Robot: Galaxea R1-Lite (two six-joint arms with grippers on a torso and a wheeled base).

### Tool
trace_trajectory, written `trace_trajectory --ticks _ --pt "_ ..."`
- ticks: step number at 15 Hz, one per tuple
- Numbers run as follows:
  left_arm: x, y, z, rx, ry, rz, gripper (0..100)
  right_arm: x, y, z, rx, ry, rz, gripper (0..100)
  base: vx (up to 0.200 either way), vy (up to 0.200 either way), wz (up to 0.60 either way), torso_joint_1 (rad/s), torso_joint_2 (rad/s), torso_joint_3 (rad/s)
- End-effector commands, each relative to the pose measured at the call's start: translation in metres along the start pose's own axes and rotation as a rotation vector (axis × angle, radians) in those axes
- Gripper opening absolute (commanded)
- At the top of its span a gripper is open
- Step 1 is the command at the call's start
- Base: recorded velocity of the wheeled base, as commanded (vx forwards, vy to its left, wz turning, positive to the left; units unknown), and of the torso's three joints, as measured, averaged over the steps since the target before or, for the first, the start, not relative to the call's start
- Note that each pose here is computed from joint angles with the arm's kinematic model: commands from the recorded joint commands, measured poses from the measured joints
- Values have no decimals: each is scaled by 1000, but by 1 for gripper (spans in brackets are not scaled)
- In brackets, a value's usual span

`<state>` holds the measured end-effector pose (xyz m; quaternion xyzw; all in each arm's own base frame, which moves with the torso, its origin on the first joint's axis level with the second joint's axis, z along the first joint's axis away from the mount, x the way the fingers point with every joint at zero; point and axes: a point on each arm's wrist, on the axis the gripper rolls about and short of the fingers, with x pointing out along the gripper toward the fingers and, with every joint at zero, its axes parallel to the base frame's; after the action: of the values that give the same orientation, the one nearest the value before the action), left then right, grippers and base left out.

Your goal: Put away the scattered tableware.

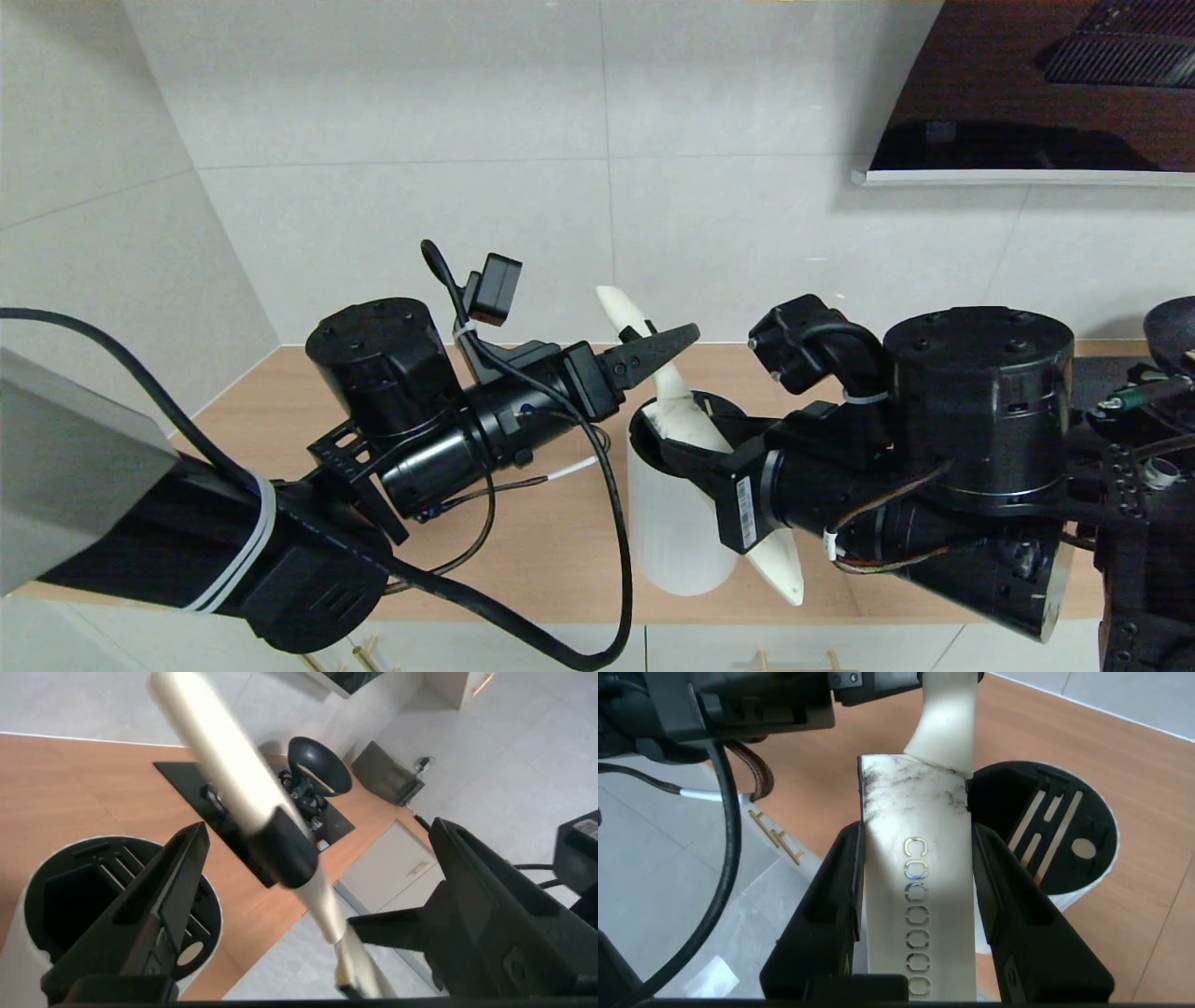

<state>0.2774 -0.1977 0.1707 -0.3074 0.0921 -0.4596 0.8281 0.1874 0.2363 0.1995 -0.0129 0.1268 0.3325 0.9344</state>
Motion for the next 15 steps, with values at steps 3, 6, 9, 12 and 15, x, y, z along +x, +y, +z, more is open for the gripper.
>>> trace_trajectory --ticks 3,6,9,12,15 --pt "0 0 0 0 -1 -1 100 1 1 -2 -2 6 2 0 0 0 0 0 0 0" --pt "1 2 0 -1 0 3 100 1 1 -2 -2 6 2 0 0 0 0 0 0 0" --pt "2 3 -2 1 -2 12 100 1 1 -2 -2 5 2 0 0 0 0 0 0 0" --pt "2 3 -1 3 -4 11 0 -1 5 -2 -5 4 15 0 0 0 0 0 0 0" --pt "2 4 0 4 -6 13 0 -1 5 -1 -3 3 16 0 0 0 0 0 0 0"
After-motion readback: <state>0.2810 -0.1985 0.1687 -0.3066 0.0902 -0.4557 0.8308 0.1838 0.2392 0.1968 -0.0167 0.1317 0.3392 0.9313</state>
